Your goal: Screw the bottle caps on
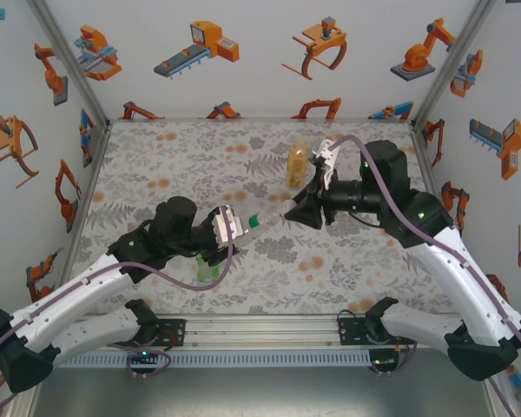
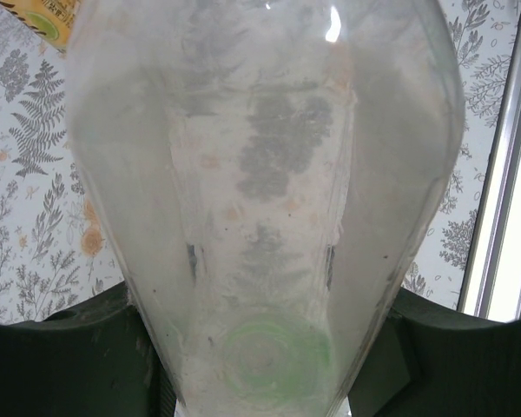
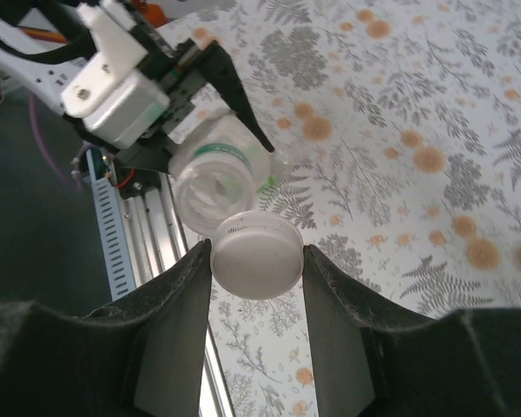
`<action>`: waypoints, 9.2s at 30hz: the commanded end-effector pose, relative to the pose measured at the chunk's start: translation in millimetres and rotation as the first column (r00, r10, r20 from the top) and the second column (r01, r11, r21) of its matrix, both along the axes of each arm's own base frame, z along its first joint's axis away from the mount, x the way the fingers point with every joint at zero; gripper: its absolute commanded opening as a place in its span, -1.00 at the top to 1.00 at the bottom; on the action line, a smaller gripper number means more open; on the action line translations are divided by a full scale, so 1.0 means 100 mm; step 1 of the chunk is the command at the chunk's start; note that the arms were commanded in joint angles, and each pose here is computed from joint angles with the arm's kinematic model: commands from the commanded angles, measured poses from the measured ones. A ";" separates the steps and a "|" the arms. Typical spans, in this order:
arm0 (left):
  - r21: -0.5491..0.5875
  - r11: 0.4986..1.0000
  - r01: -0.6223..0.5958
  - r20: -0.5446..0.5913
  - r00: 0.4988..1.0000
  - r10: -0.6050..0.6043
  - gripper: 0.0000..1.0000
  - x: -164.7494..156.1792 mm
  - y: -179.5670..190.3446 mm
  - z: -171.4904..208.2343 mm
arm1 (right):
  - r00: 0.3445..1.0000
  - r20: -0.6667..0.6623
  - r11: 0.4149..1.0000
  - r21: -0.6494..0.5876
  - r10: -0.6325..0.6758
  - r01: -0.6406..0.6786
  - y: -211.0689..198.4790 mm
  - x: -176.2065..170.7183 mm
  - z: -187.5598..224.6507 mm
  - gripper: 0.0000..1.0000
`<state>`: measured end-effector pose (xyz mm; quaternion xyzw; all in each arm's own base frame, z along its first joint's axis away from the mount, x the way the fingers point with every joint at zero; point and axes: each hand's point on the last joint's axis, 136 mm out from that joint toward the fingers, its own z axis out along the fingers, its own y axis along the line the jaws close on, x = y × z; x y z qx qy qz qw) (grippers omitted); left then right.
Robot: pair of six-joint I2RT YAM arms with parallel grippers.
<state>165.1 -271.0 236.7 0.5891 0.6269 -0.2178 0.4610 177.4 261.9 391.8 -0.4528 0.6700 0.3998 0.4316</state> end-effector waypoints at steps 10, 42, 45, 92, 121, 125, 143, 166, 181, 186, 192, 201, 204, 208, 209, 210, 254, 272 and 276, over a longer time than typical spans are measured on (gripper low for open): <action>-0.038 0.999 0.029 0.036 0.999 -0.028 1.00 -0.05 -0.02 0.20 | 0.977 0.134 0.986 -0.023 0.167 -0.165 0.24 -0.20 0.00 0.61; -0.037 0.997 0.068 0.007 0.998 -0.068 1.00 -0.13 -0.03 0.18 | 0.950 0.077 0.950 -0.103 0.302 -0.294 0.36 -0.33 -0.04 0.80; -0.036 0.997 0.069 0.004 0.998 -0.069 1.00 -0.13 -0.04 0.17 | 0.945 0.075 0.945 -0.105 0.318 -0.310 0.38 -0.36 -0.03 0.80; -0.126 0.987 0.101 -0.049 0.993 -0.108 1.00 -0.22 -0.08 0.23 | 0.860 0.150 0.858 -0.260 0.489 -0.443 0.48 -0.74 -0.29 1.00; -0.154 0.973 0.172 -0.064 0.981 -0.183 1.00 -0.26 -0.12 0.35 | 0.951 -0.120 0.938 -0.174 0.284 -0.301 0.64 -0.61 -0.42 1.00; -0.165 0.973 0.159 -0.043 0.985 -0.168 1.00 -0.22 -0.13 0.37 | 0.960 -0.280 0.986 -0.148 0.034 -0.078 0.63 -0.38 -0.45 1.00; -0.229 0.969 0.090 0.021 0.996 -0.088 1.00 0.03 -0.23 0.44 | 0.183 -0.867 0.828 -0.349 -0.463 0.439 0.35 0.06 -1.02 1.00; -0.205 0.972 0.116 -0.004 0.993 -0.119 1.00 0.02 -0.28 0.37 | 0.657 -0.605 0.874 -0.147 -0.449 0.463 0.07 0.23 -0.11 -0.41; -0.074 0.996 -0.058 0.042 0.997 0.062 1.00 0.29 -0.16 0.22 | 0.430 -0.728 0.793 -0.254 -0.534 0.554 0.03 0.42 -0.19 -0.07; 0.002 0.997 -0.077 0.067 0.995 0.076 1.00 0.33 -0.14 0.10 | 0.327 -0.788 0.757 -0.250 -0.522 0.604 0.03 0.51 -0.31 -0.05; 0.043 0.995 -0.090 0.094 0.992 0.086 1.00 0.36 -0.11 0.03 | 0.246 -0.815 0.743 -0.297 -0.524 0.600 0.06 0.54 -0.47 -0.05; 0.083 0.993 -0.085 0.099 0.992 0.077 1.00 0.35 -0.07 -0.04 | 0.228 -0.807 0.742 -0.338 -0.545 0.579 0.07 0.52 -0.57 0.11; 0.078 0.993 -0.083 0.098 0.992 0.075 1.00 0.35 -0.08 -0.03 | 0.228 -0.805 0.745 -0.345 -0.548 0.571 0.07 0.52 -0.58 0.17; 0.075 0.994 -0.073 0.093 0.993 0.066 1.00 0.33 -0.10 -0.03 | 0.230 -0.797 0.746 -0.361 -0.558 0.559 0.06 0.50 -0.62 0.36; 0.073 0.995 -0.073 0.093 0.993 0.066 1.00 0.33 -0.10 -0.02 | 0.231 -0.794 0.746 -0.365 -0.562 0.557 0.06 0.49 -0.63 0.42; 0.072 0.995 -0.072 0.093 0.994 0.065 1.00 0.33 -0.10 -0.01 | 0.237 -0.792 0.747 -0.365 -0.563 0.556 0.05 0.49 -0.63 0.49; -0.051 0.966 0.255 -0.024 0.966 -0.256 1.00 -0.30 -0.28 0.32 | 0.782 0.441 0.897 -0.192 0.441 -0.398 -0.03 -0.79 0.17 1.00; -0.010 0.956 0.293 -0.029 0.956 -0.294 1.00 -0.38 -0.24 0.27 | 0.777 0.454 0.900 -0.213 0.437 -0.381 0.12 -0.62 0.10 1.00; -0.009 0.954 0.299 -0.028 0.954 -0.299 1.00 -0.40 -0.24 0.26 | 0.771 0.447 0.891 -0.200 0.454 -0.408 0.14 -0.66 0.12 1.00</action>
